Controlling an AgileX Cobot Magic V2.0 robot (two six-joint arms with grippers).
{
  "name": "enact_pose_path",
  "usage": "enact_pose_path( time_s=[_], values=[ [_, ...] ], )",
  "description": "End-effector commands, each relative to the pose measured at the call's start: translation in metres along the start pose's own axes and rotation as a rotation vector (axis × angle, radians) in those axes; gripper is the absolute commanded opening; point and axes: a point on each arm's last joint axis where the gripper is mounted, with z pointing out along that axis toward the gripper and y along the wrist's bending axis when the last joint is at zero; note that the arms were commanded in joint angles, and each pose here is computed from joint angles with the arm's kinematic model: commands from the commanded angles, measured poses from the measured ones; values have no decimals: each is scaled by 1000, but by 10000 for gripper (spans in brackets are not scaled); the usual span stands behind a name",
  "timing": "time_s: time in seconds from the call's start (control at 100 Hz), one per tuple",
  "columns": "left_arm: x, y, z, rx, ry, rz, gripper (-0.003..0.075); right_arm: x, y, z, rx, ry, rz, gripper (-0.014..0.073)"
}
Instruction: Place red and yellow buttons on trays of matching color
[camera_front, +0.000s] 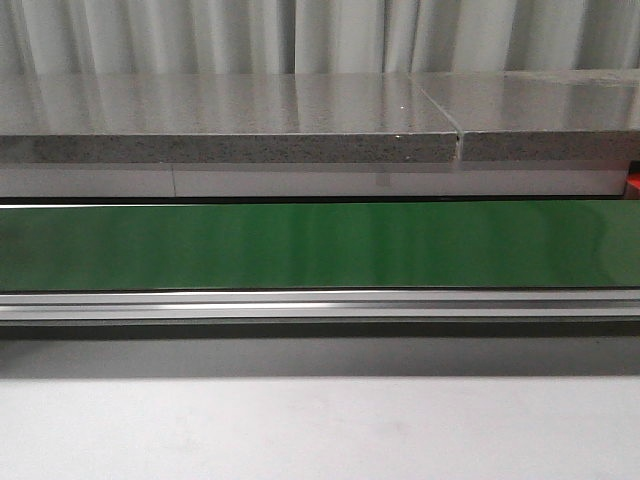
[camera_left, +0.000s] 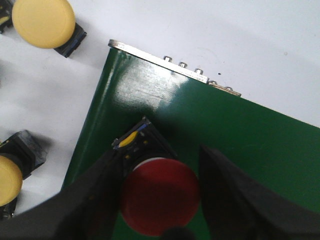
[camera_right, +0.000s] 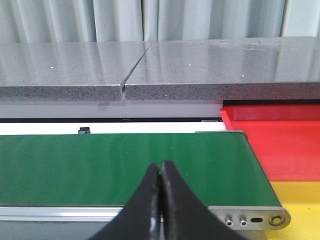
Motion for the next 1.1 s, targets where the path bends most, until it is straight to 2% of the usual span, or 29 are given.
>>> enact_pose_path(
  time_s=[0.0,0.03,0.08,0.35,0.47,0.6,0.81,1.09],
  values=[
    [-3,-7,-26,35,-97,10,459,-13,1,-2,-7,-104,-17,-116],
    [-3,-7,-26,35,-101,10,504,-13,1,-2,-7,-104,-17,-116],
    [-4,-8,-27,36,-111,10,536,-13,1,-2,-7,-104,-17,-116],
    [-15,-10,-53,61,-229,-23,533,-13,1,-2,-7,-104,-17,-116],
    [-25,3,-70,62,-289,-103,533,-13,1,-2,-7,-104,-17,-116],
    [-31,28,-79,38,-330,-188,533,-13,1,-2,-7,-104,-17,-116],
    [-40,66,-61,-29,-295,-270,533,-13,1,-2,-7,-103,-17,-116],
    [-62,78,-31,-63,-375,-271,533,-13,1,-2,-7,-103,-17,-116]
  ],
)
